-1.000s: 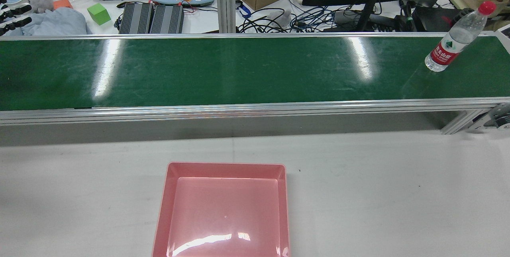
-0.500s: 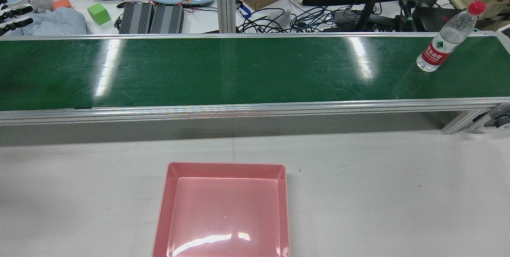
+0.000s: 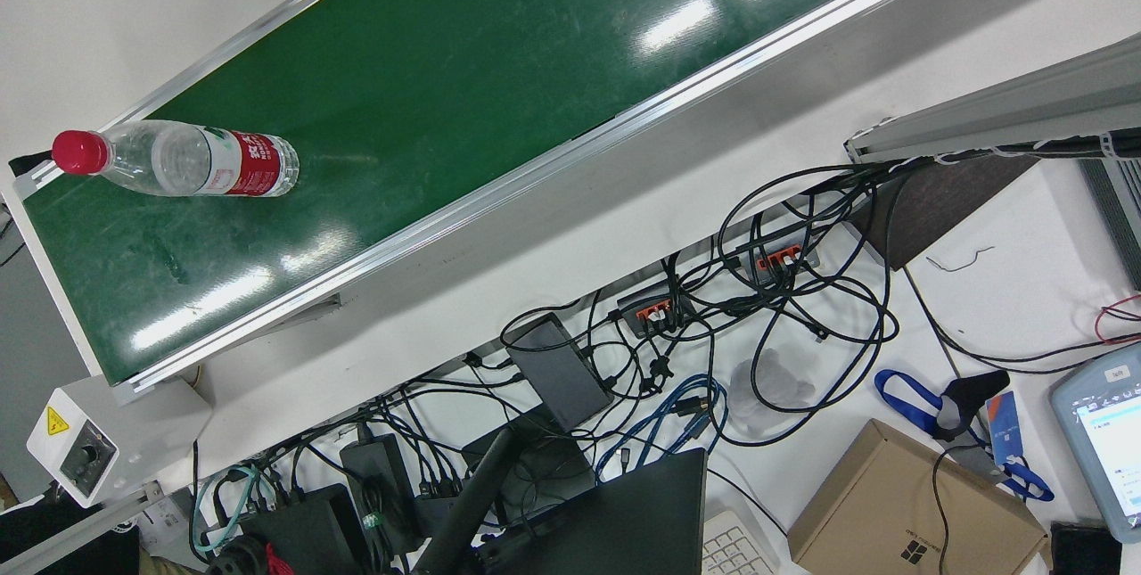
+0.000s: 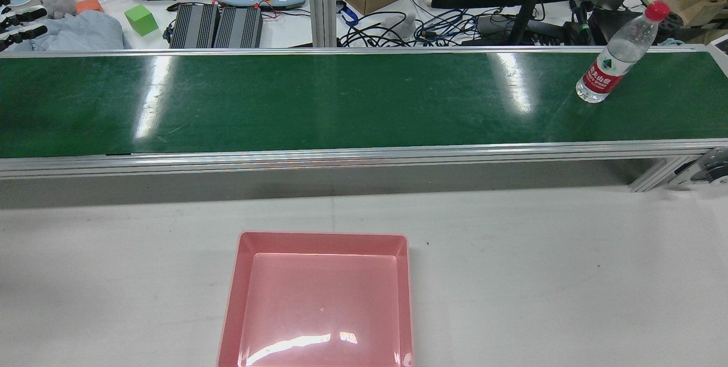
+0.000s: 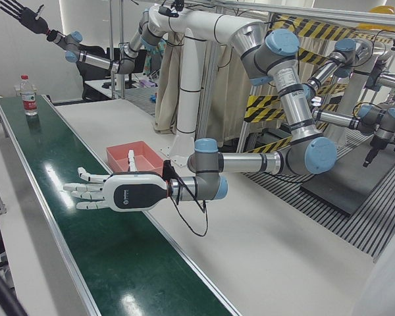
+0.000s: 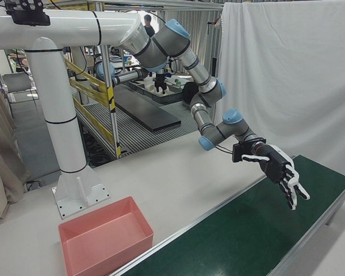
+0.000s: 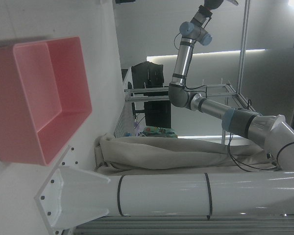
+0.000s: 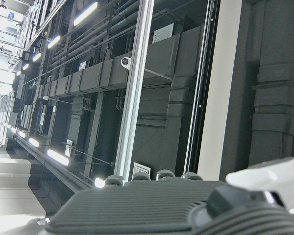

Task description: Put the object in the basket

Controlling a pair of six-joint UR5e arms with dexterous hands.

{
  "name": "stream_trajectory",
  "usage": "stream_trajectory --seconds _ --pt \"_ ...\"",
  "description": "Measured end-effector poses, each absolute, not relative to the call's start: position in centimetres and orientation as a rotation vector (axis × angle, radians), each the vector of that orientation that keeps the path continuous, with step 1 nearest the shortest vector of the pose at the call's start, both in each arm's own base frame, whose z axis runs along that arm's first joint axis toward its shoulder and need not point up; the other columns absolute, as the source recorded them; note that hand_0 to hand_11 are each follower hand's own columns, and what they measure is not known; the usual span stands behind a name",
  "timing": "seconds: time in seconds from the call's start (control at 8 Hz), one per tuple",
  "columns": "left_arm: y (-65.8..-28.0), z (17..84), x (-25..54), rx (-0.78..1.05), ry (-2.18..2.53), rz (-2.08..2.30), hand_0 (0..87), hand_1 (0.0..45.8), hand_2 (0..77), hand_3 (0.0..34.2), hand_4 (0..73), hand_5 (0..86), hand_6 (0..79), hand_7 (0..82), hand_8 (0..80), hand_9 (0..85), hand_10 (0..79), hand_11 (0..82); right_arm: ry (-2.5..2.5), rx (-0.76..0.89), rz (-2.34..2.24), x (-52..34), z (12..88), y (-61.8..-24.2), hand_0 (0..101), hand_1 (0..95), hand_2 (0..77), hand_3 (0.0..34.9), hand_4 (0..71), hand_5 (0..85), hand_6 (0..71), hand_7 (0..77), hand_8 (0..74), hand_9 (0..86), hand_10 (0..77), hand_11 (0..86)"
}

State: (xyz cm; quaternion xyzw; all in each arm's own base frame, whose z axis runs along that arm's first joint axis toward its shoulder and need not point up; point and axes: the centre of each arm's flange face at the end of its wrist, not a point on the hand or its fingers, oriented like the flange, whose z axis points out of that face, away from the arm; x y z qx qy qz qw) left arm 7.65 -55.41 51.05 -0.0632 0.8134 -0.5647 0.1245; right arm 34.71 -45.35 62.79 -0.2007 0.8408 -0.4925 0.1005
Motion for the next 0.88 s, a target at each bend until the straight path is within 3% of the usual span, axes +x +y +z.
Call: stream_trajectory --seconds 0.88 --pt "-55.42 50.98 7.74 -0.187 2.374 -1.641 52.3 9.3 1.1 10.1 4.4 34.4 5.5 4.4 12.0 12.5 6.0 10.4 2.484 -0.593 -1.456 34.71 62.82 -45.35 0 0.0 1.1 0.1 0.5 0.0 0.0 0.5 0.0 0.0 0.0 0.0"
